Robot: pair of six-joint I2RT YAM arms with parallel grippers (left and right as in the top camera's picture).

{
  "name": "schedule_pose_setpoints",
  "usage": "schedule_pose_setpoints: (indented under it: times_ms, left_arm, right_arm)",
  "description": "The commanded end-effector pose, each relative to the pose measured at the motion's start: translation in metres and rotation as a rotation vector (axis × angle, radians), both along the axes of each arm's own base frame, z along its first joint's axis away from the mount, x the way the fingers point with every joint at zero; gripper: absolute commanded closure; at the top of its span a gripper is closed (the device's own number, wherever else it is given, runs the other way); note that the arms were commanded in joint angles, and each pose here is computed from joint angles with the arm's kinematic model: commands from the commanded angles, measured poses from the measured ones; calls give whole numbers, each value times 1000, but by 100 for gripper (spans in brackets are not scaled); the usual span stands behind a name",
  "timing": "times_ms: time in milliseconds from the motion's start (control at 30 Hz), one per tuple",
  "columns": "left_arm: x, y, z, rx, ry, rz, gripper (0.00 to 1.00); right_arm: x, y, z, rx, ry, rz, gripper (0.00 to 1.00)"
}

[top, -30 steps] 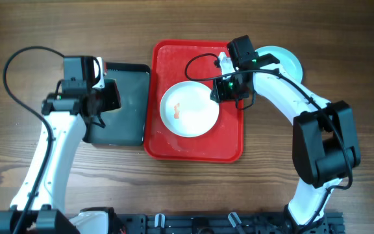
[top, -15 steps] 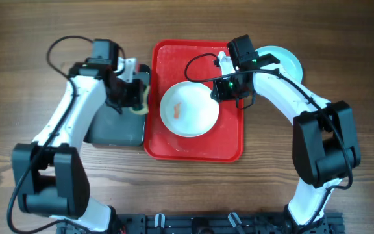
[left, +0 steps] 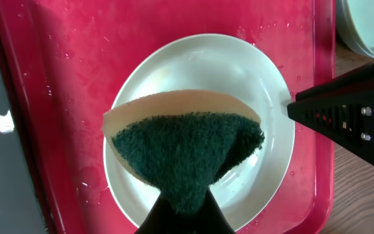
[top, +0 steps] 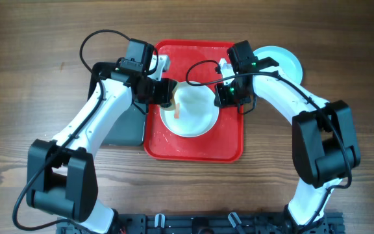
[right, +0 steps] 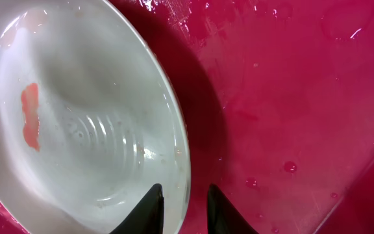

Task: Clean dirty plates on tray and stack at the side
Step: 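Carry the sponge with the left gripper over the white plate, then scrub the white plate with the sponge while the right gripper holds it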

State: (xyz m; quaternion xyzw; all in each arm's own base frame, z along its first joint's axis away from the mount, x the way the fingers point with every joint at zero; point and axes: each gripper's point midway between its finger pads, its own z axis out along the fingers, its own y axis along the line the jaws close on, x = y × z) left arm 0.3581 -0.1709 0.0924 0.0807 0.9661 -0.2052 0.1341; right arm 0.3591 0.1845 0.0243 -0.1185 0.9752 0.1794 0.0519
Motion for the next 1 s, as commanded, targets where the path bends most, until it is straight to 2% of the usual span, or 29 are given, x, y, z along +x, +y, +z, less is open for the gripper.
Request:
schedule_pose_setpoints:
  times_ms: [0, 433, 600, 967]
  left_arm:
    - [5, -7, -4, -11, 6, -1, 96]
    - [11, -9, -15, -11, 5, -1, 96]
    - [11, -9, -21, -7, 18, -1, 96]
    - [11, -9, -24, -4, 26, -1, 96]
  right_arm:
    - [0, -3, 5, -9, -10, -12, 77]
    - [-12, 3, -2, -20, 21, -12, 77]
    - [-13, 2, -3, -21, 26, -16, 82]
    - [-14, 2, -3, -21, 36, -34, 82]
